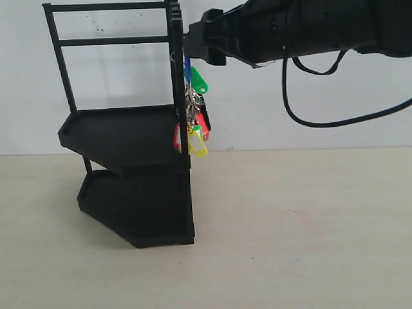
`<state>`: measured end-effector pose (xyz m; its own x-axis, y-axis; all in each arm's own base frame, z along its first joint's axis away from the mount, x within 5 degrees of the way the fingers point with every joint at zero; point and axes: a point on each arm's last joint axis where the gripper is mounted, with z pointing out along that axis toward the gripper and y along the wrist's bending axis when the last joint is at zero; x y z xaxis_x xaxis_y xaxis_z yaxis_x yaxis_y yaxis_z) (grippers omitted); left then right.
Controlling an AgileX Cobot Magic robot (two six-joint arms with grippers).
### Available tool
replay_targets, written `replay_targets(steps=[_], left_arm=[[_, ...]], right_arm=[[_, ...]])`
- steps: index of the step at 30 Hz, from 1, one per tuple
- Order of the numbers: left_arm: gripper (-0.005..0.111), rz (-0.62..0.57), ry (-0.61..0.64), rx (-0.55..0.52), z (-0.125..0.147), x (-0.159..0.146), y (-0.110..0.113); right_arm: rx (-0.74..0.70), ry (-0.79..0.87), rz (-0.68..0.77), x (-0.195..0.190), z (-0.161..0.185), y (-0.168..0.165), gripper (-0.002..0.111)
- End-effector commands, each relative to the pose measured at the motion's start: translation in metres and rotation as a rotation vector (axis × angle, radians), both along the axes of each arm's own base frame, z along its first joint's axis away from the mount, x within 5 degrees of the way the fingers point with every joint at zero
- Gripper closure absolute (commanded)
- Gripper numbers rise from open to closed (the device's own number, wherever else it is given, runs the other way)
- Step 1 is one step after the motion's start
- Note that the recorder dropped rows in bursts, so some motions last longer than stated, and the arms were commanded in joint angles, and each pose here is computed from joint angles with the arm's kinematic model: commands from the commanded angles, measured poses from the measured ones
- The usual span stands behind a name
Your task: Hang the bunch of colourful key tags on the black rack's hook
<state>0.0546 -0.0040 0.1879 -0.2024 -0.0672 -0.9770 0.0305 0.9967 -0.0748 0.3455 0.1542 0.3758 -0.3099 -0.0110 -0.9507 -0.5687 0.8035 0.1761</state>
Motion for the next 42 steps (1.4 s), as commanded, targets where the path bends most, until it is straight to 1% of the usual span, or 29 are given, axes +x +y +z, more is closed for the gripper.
replay_targets(steps=[1,5,8,9,11,13,18,21,23,27,29,30,31,35,38,42], left_arm=[[0.102,0.003,-0.006,0.008,0.000,0.000,0.000],[0.102,0.003,-0.006,0.008,0.000,0.000,0.000],[0.102,0.003,-0.006,0.008,0.000,0.000,0.000],[0.102,0.003,-0.006,0.008,0.000,0.000,0.000],[0.102,0.003,-0.006,0.008,0.000,0.000,0.000],[0.102,0.003,-0.006,0.008,0.000,0.000,0.000],[0.102,0.003,-0.006,0.008,0.000,0.000,0.000],[0.102,0.003,-0.006,0.008,0.000,0.000,0.000],[0.102,0.003,-0.006,0.008,0.000,0.000,0.000],[0.102,0.003,-0.006,0.008,0.000,0.000,0.000],[0.102,0.003,-0.006,0.008,0.000,0.000,0.000],[0.102,0.003,-0.006,0.008,0.000,0.000,0.000],[0.102,0.003,-0.006,0.008,0.000,0.000,0.000],[0.102,0.003,-0.006,0.008,0.000,0.000,0.000],[0.102,0.003,-0.006,0.008,0.000,0.000,0.000],[0.102,0.003,-0.006,0.008,0.000,0.000,0.000]], right_arm=[[-0.033,-0.022,-0.011,0.000,0.001,-0.002,0.072],[-0.062,-0.030,-0.017,0.000,0.000,-0.003,0.088],[-0.047,-0.025,-0.042,0.001,0.002,-0.009,0.099],[-0.025,-0.012,-0.067,0.003,0.003,-0.016,0.108],[0.001,0.015,-0.089,0.004,0.006,-0.029,0.108],[-0.009,0.046,-0.060,0.002,0.006,-0.038,0.108],[-0.097,0.114,0.004,-0.003,-0.003,-0.041,0.108],[-0.167,0.174,-0.014,-0.004,-0.010,-0.045,0.108],[-0.199,0.256,-0.049,-0.006,-0.017,-0.049,0.108],[-0.187,0.299,-0.066,-0.015,-0.032,-0.052,0.108],[-0.138,0.344,-0.091,-0.022,-0.042,-0.053,0.108],[-0.084,0.396,-0.102,-0.028,-0.050,-0.053,0.108],[-0.071,0.420,-0.096,-0.033,-0.053,-0.052,0.108],[-0.085,0.517,-0.035,-0.050,-0.063,-0.051,0.108],[-0.104,0.678,0.077,-0.067,-0.069,-0.046,0.108],[-0.138,0.809,0.189,-0.082,-0.072,-0.044,0.108]])
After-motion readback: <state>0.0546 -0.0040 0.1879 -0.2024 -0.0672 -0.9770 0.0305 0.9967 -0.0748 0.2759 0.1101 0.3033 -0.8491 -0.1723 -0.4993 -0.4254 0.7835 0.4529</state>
